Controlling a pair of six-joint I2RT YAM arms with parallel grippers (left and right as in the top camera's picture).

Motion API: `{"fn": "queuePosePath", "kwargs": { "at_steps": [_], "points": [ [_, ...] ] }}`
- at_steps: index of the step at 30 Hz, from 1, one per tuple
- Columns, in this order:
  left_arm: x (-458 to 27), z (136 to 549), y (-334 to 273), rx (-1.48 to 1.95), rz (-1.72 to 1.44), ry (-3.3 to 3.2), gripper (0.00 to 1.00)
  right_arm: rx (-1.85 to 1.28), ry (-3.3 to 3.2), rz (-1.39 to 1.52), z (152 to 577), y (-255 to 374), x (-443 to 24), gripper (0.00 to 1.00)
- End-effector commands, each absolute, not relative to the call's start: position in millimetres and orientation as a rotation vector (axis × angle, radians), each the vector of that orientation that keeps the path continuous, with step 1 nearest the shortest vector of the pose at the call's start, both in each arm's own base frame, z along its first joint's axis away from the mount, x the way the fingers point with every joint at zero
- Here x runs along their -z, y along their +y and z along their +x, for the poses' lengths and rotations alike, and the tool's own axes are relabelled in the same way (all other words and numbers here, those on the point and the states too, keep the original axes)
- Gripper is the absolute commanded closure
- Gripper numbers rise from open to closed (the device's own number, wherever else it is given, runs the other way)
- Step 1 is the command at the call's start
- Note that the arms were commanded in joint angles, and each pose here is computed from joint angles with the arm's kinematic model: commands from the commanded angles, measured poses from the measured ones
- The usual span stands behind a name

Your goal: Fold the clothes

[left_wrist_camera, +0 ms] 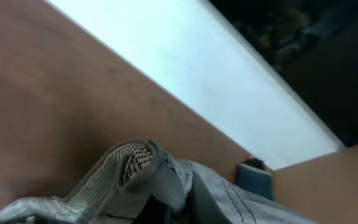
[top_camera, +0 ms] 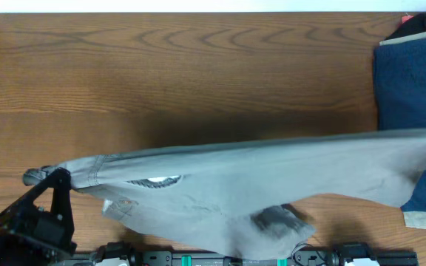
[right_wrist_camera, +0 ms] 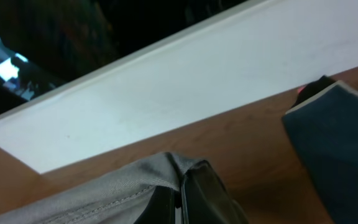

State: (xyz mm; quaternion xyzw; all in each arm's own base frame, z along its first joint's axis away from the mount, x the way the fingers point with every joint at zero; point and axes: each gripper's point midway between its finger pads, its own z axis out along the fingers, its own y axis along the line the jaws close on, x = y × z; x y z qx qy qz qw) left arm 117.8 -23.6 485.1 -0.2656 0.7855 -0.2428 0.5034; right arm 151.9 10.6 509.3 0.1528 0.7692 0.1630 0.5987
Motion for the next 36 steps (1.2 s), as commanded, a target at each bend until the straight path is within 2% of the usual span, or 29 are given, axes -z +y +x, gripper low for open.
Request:
{"fn": "queuePosePath", "kwargs": {
  "at_steps": [1,9,19,25,31,32,33,35,36],
  "points": [
    [-473.8,135.8,22.1,0.303,-0.798,1.894,0.94,-0.235,1.819,0.450,184.1,-10.5,-500.8,0.99],
    [-437.8,180.8,56.1,0.048,-0.949,2.056,0.94,-0.205,2.003,0.464,264.2,-1.4,-463.8,0.99],
    [-380.9,256.4,104.7,-0.381,-1.080,2.249,0.94,-0.387,2.253,0.377,362.2,44.9,-396.1,0.99],
    [-345.8,272.0,134.3,-0.589,-1.209,2.322,0.94,-0.409,2.358,0.331,395.7,70.8,-357.6,0.99],
    [-328.8,274.8,153.6,-0.606,-1.331,2.329,0.93,-0.432,2.417,0.248,411.3,105.2,-334.2,0.99],
    [-327.2,275.3,154.2,-0.603,-1.337,2.333,0.90,-0.436,2.432,0.231,411.8,112.3,-329.6,0.99],
    [-325.5,275.9,154.2,-0.596,-1.341,2.340,0.77,-0.441,2.450,0.210,412.3,120.9,-324.1,0.99],
    [-323.6,276.9,153.7,-0.591,-1.344,2.347,0.58,-0.453,2.487,0.165,412.3,138.9,-312.6,0.98],
    [-322.8,277.1,153.8,-0.592,-1.344,2.349,0.53,-0.456,2.503,0.145,412.2,146.8,-307.3,0.96]
  ]
}}
